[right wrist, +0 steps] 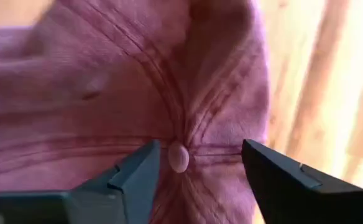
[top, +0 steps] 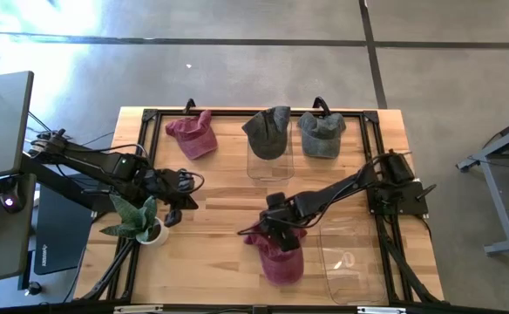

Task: Pick & Place hat
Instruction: Put the bottom red cap into the bottom transparent bin

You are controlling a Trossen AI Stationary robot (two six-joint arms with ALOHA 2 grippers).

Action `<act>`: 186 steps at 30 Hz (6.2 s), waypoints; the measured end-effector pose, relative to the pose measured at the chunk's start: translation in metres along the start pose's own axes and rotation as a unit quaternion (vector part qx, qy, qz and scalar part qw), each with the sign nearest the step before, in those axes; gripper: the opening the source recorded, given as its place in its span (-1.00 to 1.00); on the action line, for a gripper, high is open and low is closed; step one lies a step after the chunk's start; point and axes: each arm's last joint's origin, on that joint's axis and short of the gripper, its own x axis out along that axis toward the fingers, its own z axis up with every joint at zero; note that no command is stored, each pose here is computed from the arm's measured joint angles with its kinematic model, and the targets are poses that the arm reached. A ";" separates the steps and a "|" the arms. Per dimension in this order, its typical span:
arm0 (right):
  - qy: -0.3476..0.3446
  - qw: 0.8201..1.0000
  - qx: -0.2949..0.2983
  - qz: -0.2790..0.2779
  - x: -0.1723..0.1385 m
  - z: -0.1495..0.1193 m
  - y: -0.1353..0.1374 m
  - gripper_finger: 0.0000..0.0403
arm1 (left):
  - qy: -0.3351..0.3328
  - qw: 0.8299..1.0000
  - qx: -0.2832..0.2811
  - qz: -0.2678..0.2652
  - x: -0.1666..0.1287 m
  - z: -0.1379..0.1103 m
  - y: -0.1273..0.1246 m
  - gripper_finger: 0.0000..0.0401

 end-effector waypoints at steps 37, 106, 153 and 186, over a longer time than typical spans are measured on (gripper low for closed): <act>-0.244 0.890 0.236 0.304 -0.191 0.078 -0.035 -0.82 | -0.049 0.996 0.057 -0.056 -0.029 -0.004 0.000 -1.00; 0.011 0.949 0.248 0.195 0.044 0.077 -0.007 -0.49 | -0.045 0.998 0.031 0.003 -0.050 -0.023 0.012 -1.00; -0.009 0.852 0.519 0.066 -0.060 0.069 -0.049 -0.05 | -0.011 1.000 0.016 0.020 -0.032 -0.017 0.010 -1.00; 0.007 0.846 0.531 0.056 0.027 0.064 -0.038 -0.98 | -0.003 1.000 0.012 0.002 -0.032 -0.017 0.009 -1.00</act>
